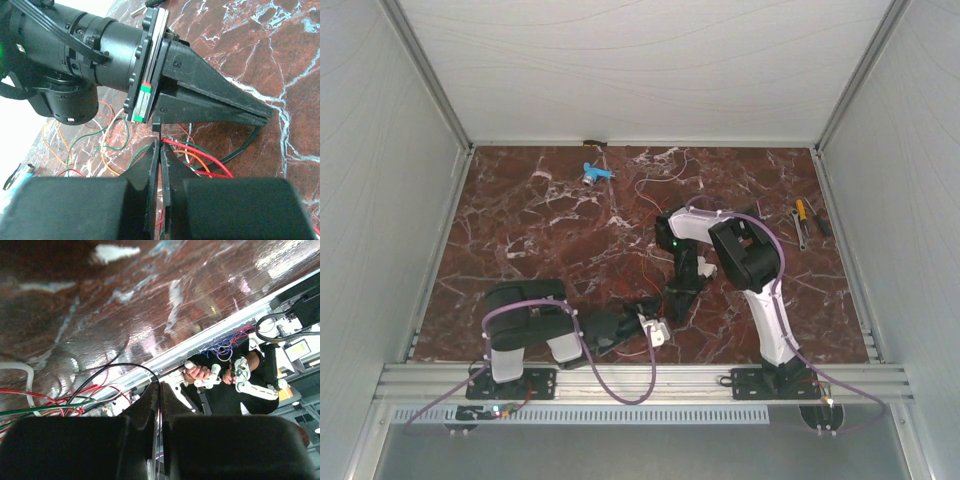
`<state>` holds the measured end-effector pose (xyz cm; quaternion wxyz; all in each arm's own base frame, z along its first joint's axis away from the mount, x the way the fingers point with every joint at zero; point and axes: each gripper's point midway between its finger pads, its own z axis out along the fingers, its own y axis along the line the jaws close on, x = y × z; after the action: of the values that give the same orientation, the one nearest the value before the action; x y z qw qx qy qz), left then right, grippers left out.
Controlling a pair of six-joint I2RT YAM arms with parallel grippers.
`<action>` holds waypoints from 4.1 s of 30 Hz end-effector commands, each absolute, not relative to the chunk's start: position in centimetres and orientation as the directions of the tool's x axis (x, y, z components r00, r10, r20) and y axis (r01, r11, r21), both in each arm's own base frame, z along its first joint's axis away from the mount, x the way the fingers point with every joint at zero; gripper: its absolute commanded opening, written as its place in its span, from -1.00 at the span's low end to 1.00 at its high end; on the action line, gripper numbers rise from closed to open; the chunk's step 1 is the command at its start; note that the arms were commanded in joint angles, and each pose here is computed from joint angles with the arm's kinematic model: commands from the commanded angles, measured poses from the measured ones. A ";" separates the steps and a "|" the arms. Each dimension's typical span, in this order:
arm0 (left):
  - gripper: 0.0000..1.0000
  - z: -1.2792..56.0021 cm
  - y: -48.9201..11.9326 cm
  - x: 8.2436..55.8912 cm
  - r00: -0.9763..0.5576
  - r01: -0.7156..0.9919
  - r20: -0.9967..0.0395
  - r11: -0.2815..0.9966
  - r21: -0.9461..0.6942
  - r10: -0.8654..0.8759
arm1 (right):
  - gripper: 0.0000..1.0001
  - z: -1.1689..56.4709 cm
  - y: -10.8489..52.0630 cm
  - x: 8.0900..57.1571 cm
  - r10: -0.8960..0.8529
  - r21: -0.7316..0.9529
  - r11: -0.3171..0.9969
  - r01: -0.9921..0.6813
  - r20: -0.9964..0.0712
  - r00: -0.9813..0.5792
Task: Zip-tie the wires
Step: Tie the cable at the center of the board.
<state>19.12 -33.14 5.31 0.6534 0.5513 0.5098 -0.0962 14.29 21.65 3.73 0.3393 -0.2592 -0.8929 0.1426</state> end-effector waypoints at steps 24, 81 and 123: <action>-1.00 12.1 -35.2 19.5 0.566 0.581 -0.780 0.541 0.608 0.269 | -1.00 3.0 20.9 13.5 0.592 -0.511 0.795 0.327 0.537 -0.601; -1.00 12.8 -34.7 19.6 0.573 0.535 -0.762 0.566 0.627 0.301 | -1.00 2.5 20.7 14.3 0.597 -0.498 0.797 0.341 0.566 -0.568; -1.00 11.7 -36.0 18.6 0.600 0.546 -0.737 0.514 0.662 0.312 | -1.00 2.3 21.3 15.5 0.566 -0.450 0.823 0.346 0.600 -0.565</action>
<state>18.66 -34.42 5.36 0.6626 0.5726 0.4816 -0.0341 14.90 21.49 4.70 0.3729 -0.2584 -0.8780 0.1523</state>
